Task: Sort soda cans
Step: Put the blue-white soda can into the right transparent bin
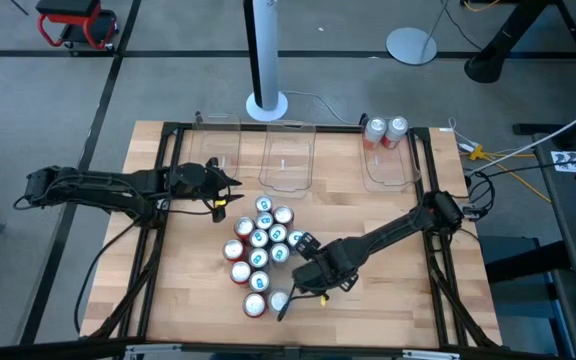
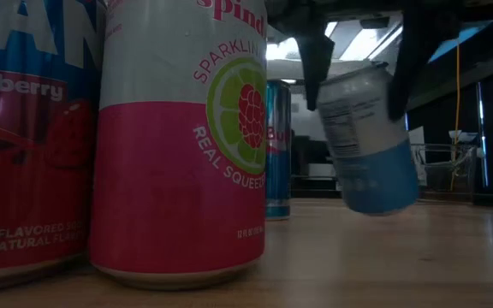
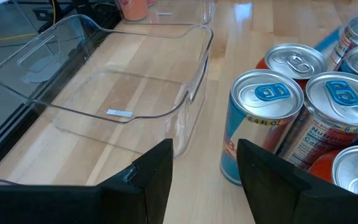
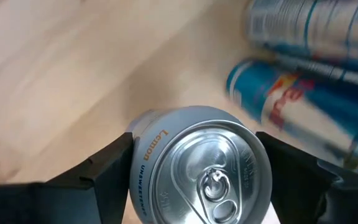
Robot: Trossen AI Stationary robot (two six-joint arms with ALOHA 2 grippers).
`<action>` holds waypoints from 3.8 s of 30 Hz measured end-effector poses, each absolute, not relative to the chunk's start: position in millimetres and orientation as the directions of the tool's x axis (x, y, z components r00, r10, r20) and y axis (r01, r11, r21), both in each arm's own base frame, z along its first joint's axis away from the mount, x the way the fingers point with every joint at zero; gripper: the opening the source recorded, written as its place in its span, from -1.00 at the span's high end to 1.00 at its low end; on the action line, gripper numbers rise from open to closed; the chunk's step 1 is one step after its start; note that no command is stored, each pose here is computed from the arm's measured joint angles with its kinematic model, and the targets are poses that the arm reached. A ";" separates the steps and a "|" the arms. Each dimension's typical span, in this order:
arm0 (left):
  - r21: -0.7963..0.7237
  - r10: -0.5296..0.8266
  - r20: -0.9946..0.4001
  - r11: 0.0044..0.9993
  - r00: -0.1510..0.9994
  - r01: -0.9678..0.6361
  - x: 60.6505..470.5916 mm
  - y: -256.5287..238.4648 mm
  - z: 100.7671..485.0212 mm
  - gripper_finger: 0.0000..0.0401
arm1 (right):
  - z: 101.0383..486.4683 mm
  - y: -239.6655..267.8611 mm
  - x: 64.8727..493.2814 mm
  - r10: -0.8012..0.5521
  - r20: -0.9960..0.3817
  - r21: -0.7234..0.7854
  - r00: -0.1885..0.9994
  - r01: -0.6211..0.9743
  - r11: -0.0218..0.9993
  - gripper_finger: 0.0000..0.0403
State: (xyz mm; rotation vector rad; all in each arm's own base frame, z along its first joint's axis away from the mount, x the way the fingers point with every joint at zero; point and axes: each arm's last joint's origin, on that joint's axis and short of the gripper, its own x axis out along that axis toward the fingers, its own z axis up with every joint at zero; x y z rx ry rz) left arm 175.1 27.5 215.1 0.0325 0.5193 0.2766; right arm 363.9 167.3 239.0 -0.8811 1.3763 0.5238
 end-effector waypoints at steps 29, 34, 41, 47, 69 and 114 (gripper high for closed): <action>0.098 0.269 -0.483 0.962 0.833 -0.254 175.3 27.5 215.4 0.16 | 334.1 89.6 308.8 -0.562 -0.800 -0.569 0.208 -0.559 0.603 -0.44; 0.100 0.269 -0.485 0.962 0.832 -0.253 175.1 27.5 215.2 0.16 | 348.3 44.8 307.2 -0.599 -0.782 -0.601 0.171 -0.461 0.653 -0.44; 0.100 0.269 -0.487 0.962 0.831 -0.252 175.0 27.4 215.0 0.16 | 356.3 -18.8 303.0 -0.647 -0.760 -0.629 0.065 -0.327 0.706 -0.44; 0.104 0.266 -0.520 0.963 0.811 -0.249 173.1 27.1 211.6 0.16 | 338.4 -60.4 277.5 -0.641 -0.762 -0.601 -0.091 -0.270 0.752 -0.44; 0.107 0.269 -0.482 0.963 0.834 -0.249 175.3 27.4 215.2 0.16 | 244.9 -119.2 182.9 -0.588 -0.808 -0.588 -0.043 0.120 0.800 -0.44; 0.100 0.270 -0.479 0.962 0.836 -0.253 175.5 27.5 215.6 0.16 | 206.4 -160.8 156.0 -0.591 -0.806 -0.581 -0.044 0.256 0.773 -0.80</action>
